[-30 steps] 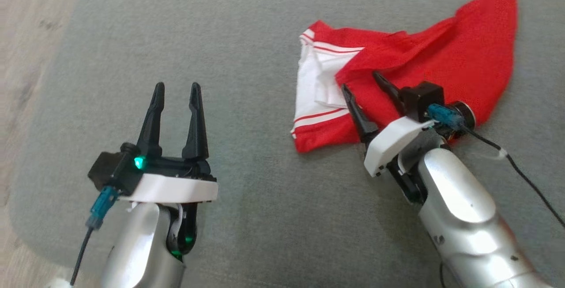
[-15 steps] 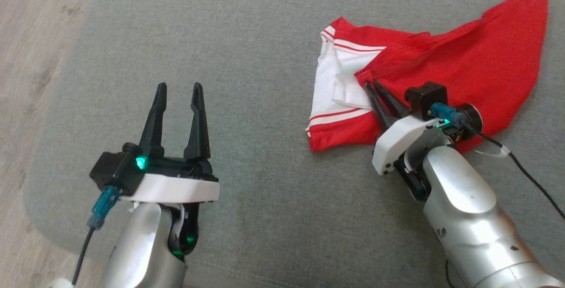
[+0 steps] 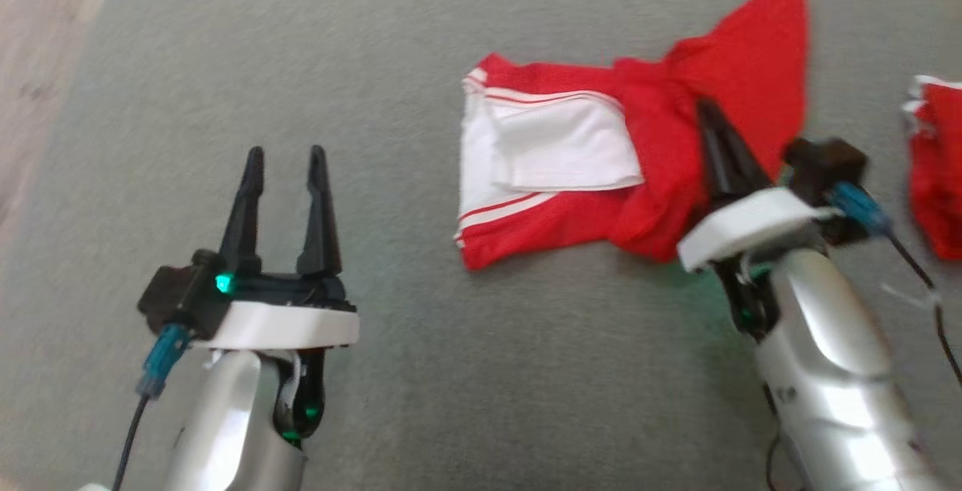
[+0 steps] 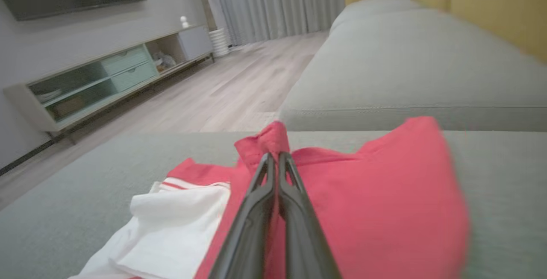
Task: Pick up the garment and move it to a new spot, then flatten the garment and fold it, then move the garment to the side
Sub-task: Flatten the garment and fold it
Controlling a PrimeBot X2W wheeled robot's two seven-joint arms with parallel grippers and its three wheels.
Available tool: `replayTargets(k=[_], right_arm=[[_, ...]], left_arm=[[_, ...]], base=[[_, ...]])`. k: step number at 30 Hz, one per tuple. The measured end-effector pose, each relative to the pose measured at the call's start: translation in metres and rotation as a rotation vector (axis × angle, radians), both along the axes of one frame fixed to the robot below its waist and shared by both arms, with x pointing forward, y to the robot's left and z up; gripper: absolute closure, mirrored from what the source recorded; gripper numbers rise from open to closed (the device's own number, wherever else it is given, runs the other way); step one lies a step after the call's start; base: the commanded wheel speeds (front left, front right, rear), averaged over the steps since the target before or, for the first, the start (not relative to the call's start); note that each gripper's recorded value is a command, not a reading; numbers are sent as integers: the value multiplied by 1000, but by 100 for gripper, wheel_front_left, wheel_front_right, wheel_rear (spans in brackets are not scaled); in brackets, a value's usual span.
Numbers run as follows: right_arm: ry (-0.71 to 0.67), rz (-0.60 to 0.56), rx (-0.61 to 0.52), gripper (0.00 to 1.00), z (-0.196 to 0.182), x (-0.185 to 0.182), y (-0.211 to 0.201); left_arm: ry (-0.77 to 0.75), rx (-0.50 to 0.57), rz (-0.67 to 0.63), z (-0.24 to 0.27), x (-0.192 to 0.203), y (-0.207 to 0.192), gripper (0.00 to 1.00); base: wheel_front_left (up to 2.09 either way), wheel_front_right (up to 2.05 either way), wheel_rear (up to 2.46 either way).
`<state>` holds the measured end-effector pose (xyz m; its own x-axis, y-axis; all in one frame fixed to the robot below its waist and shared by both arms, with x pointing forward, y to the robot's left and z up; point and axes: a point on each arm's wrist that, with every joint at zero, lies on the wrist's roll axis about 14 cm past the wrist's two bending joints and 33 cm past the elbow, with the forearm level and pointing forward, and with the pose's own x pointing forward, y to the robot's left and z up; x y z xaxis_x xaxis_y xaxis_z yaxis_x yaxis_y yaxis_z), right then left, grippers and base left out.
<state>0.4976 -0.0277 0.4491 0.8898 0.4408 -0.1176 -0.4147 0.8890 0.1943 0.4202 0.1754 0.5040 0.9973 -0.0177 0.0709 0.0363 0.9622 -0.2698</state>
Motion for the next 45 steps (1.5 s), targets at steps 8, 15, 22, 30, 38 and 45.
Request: replayTargets(k=[8,15,22,30,38,45], right_arm=[[38,-324,21,100,-14,-52,-117],[70,-493,30,0,-20,-89,-174],[-39,-513,71,0,12,-89,-180],[-110,-462,116,0,33,-89,-162],[-82,-454,126,0,23,-91,-157],[-44,-493,126,0,10,-97,-169]], left_arm=[[-31,-5,-84,8,8,-32,0],[-53,-12,-161,15,11,-59,0],[-70,-7,-208,20,13,-74,0],[-37,53,-279,6,13,-90,0],[67,323,-619,-29,15,-168,0],[129,511,-828,-64,18,-216,0]], base=[[0,0,0],[0,0,0],[0,0,0],[0,0,0],[0,0,0],[0,0,0]])
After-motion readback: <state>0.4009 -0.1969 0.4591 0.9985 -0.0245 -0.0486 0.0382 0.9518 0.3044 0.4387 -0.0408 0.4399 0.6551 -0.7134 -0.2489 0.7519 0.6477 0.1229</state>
